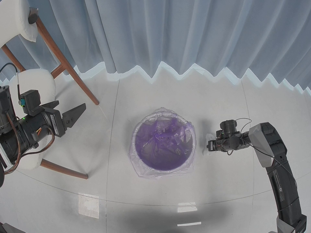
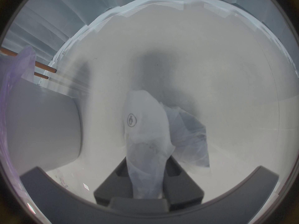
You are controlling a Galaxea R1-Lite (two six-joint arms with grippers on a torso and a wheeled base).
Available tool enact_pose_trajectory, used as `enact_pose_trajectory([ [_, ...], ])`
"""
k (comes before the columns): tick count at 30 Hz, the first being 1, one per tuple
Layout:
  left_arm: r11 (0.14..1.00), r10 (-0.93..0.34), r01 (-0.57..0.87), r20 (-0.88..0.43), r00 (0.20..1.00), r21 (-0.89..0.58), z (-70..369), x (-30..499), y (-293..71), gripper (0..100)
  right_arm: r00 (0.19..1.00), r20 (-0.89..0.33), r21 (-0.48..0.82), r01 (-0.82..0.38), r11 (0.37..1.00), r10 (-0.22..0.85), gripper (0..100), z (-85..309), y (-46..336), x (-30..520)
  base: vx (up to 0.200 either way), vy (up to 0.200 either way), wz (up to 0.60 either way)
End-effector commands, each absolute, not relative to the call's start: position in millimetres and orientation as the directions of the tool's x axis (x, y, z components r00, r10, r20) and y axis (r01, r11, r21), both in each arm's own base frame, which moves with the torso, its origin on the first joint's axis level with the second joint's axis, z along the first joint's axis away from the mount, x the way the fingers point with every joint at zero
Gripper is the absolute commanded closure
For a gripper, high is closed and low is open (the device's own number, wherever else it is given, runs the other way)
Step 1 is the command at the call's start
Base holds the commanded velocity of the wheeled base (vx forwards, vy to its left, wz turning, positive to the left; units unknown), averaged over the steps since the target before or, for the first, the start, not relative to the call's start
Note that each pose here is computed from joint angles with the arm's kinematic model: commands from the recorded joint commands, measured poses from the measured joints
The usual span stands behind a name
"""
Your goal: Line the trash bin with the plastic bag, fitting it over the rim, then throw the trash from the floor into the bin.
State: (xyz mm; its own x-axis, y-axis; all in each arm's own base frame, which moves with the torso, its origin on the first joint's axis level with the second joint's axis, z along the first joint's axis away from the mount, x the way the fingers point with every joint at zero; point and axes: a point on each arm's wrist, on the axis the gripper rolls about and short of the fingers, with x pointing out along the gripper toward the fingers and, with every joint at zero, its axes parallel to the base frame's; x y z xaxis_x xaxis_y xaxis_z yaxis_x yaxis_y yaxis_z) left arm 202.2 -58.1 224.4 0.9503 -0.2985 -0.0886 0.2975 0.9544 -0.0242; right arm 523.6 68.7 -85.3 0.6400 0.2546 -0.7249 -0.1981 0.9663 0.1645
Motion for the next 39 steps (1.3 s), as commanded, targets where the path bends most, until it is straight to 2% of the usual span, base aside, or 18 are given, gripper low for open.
enact_pose_trajectory([
  [1, 0.963, -0.271, 0.27, -0.052, 0.961, -0.027, 230, 200, -51, 0, 0.739, -0.631, 0.157, -0.177, 0.972, 0.237, 100, -15, 50, 531, 0.0, 0.0, 0.0],
  [7, 0.975, -0.222, 0.222, -0.023, 0.975, -0.022, 236, 196, -39, 0, 0.763, -0.615, 0.165, -0.124, 0.979, 0.2, 100, 73, 7, 474, 0.0, 0.0, 0.0],
  [11, 0.98, -0.198, 0.198, -0.017, 0.98, -0.027, 234, 184, -31, 0, 0.762, -0.603, 0.201, -0.143, 0.969, 0.237, 100, 96, -16, 431, 0.0, 0.0, 0.0],
  [13, 0.983, -0.182, 0.181, -0.018, 0.983, -0.028, 230, 175, -26, 0, 0.792, -0.564, 0.186, -0.152, 0.971, 0.233, 100, 108, -31, 396, 0.0, 0.0, 0.0],
  [14, 0.983, -0.182, 0.181, -0.018, 0.983, -0.028, 230, 175, -26, 0, 0.792, -0.564, 0.186, -0.152, 0.971, 0.233, 100, 108, -31, 396, 0.0, 0.0, 0.0],
  [15, 0.986, -0.163, 0.163, -0.012, 0.986, -0.03, 228, 168, -22, 0, 0.823, -0.512, 0.171, -0.184, 0.968, 0.247, 100, 117, -35, 367, 0.0, 0.0, 0.0],
  [22, 0.995, -0.101, 0.1, -0.028, 0.994, -0.03, 218, 156, -10, 0, 0.898, -0.309, 0.119, -0.289, 0.95, 0.312, 100, 135, -22, 287, 0.0, 0.0, 0.0],
  [27, 0.995, -0.096, 0.096, -0.023, 0.995, -0.029, 208, 135, -6, 0, 0.908, -0.182, 0.073, -0.371, 0.926, 0.379, 100, 125, -13, 270, 0.0, 0.0, 0.0],
  [30, 0.995, -0.095, 0.094, -0.023, 0.995, -0.029, 207, 134, -6, 0, 0.907, -0.175, 0.071, -0.376, 0.924, 0.383, 100, 124, -12, 269, 0.0, 0.0, 0.0],
  [31, 0.998, -0.061, 0.061, 0.0, 0.998, -0.026, 206, 123, -1, 0, 0.891, -0.083, 0.037, -0.445, 0.895, 0.447, 100, 120, 7, 265, 0.0, 0.0, 0.0],
  [32, 0.998, -0.061, 0.061, 0.0, 0.998, -0.026, 206, 123, -1, 0, 0.891, -0.083, 0.037, -0.445, 0.895, 0.447, 100, 120, 7, 265, 0.0, 0.0, 0.0],
  [35, 0.998, -0.063, 0.064, 0.052, 0.997, -0.016, 211, 109, -1, 0, 0.848, 0.015, 0.025, -0.53, 0.848, 0.53, 100, 117, 33, 272, 0.0, 0.0, 0.0],
  [39, 0.999, -0.048, 0.049, 0.083, 0.995, -0.018, 214, 101, 0, 0, 0.8, 0.014, 0.028, -0.599, 0.8, 0.599, 100, 109, 57, 277, 0.0, 0.0, 0.0],
])
